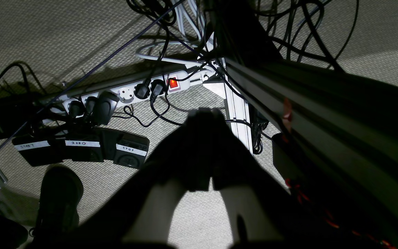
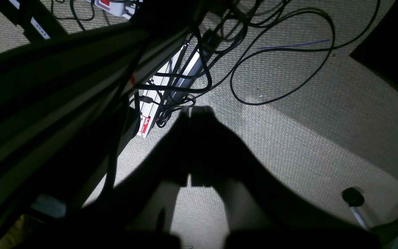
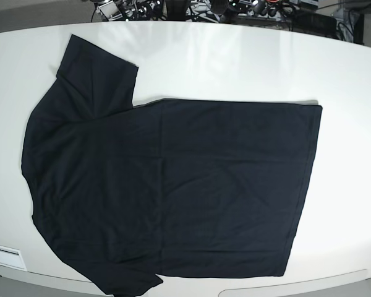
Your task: Fold the T-shirt properly
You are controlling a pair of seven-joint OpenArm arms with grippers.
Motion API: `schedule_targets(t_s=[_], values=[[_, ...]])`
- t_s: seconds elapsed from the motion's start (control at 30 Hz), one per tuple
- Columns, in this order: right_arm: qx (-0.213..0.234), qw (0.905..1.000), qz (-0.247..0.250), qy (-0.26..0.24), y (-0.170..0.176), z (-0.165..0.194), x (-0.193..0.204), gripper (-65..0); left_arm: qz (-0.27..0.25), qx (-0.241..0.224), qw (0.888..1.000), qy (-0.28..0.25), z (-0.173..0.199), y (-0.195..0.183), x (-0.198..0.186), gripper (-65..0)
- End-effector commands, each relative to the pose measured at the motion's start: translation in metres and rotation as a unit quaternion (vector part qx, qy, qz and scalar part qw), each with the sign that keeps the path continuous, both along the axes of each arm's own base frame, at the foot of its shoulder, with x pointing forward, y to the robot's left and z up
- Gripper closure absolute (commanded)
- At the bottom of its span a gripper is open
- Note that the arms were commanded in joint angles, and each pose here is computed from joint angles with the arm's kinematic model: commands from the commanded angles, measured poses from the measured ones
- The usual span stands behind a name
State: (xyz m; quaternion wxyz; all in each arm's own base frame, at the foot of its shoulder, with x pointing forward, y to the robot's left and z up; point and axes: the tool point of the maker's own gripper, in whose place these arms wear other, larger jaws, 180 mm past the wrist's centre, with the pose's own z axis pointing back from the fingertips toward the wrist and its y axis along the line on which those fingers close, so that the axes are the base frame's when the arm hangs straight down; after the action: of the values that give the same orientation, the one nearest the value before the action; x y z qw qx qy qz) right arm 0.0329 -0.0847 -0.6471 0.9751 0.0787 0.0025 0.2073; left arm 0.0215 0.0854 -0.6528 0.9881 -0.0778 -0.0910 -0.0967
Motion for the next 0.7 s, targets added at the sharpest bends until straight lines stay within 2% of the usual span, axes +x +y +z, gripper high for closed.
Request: schedule_targets(t_s=[0.0,0.27,0.43,0.67], values=[[0.002,1.0000,-0.001,-0.008,-0.0003,0.0010,0.0067,0.0,0.002,-0.005,1.000,-0.007,0.0011,-0.0038,0.0016,0.0],[0.000,1.0000,0.000,-0.004,-0.0009,0.0010,0.0053,0.0,0.002,-0.005,1.000,-0.008,0.0012,-0.0040,0.0018,0.0],[-0.002,0.9993,0.036,-0.003,-0.0022,0.0009,0.0028,0.0,0.002,-0.005,1.000,-0.008,0.0012,-0.0040,0.0018,0.0],[-0.004,0.9993,0.037,-0.001,-0.0027,0.0008,0.0021,0.0,0.002,-0.005,1.000,-0.007,0.0011,-0.0040,0.0016,0.0]])
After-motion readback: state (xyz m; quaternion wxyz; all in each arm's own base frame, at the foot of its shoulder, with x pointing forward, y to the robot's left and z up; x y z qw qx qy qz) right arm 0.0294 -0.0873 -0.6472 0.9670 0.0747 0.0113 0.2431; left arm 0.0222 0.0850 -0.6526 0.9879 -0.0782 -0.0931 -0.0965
